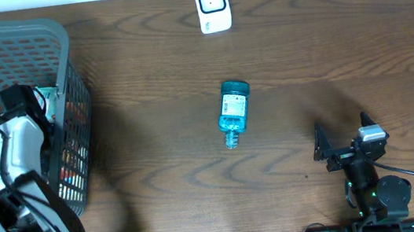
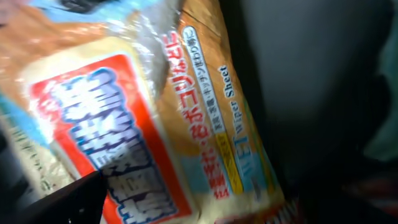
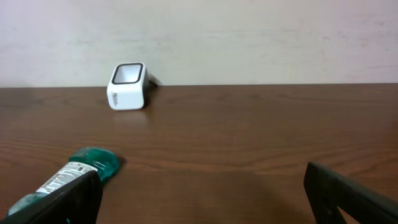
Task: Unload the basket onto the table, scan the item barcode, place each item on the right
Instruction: 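Reach the left gripper into the basket toward the snack bag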
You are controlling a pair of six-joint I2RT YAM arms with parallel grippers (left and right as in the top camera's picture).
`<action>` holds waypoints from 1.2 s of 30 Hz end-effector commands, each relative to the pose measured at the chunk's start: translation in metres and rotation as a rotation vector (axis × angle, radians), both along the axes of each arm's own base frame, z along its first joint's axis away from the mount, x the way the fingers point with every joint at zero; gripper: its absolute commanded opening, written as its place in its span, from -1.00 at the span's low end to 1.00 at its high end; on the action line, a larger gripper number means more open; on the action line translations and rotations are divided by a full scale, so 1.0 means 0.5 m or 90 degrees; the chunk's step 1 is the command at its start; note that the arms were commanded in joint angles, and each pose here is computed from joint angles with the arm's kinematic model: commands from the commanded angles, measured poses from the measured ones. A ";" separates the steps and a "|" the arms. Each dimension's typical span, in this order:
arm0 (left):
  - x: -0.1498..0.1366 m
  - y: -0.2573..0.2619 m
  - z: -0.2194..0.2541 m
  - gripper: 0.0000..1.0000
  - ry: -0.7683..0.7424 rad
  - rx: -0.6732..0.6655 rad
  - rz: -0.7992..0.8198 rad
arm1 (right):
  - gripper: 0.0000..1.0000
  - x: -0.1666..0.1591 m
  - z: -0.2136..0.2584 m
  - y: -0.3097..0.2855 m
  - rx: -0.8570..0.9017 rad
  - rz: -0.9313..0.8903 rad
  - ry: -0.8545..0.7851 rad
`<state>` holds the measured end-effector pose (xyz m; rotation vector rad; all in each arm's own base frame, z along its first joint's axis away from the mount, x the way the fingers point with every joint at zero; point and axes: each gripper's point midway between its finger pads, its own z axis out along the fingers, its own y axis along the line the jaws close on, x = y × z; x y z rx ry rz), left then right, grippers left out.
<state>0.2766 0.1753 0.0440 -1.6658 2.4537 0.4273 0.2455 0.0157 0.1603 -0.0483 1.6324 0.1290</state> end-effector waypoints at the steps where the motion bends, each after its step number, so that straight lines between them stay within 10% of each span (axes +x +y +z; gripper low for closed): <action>1: -0.018 -0.005 -0.036 0.96 0.037 -0.017 0.000 | 0.98 0.000 -0.001 0.002 -0.005 0.002 0.000; 24: -0.135 0.029 -0.178 0.94 0.114 -0.078 0.100 | 0.99 0.000 -0.001 0.002 -0.005 0.002 0.000; 25: -0.140 0.025 -0.191 0.73 0.114 -0.086 0.096 | 0.99 0.000 -0.001 0.002 -0.005 0.002 0.000; 28: -0.150 0.005 -0.226 -0.84 0.114 -0.113 0.082 | 0.99 0.000 -0.001 0.002 -0.005 0.002 0.000; 36: -0.124 -0.001 -0.196 -0.85 0.078 -0.133 0.056 | 0.98 0.000 -0.001 0.002 -0.005 0.002 0.000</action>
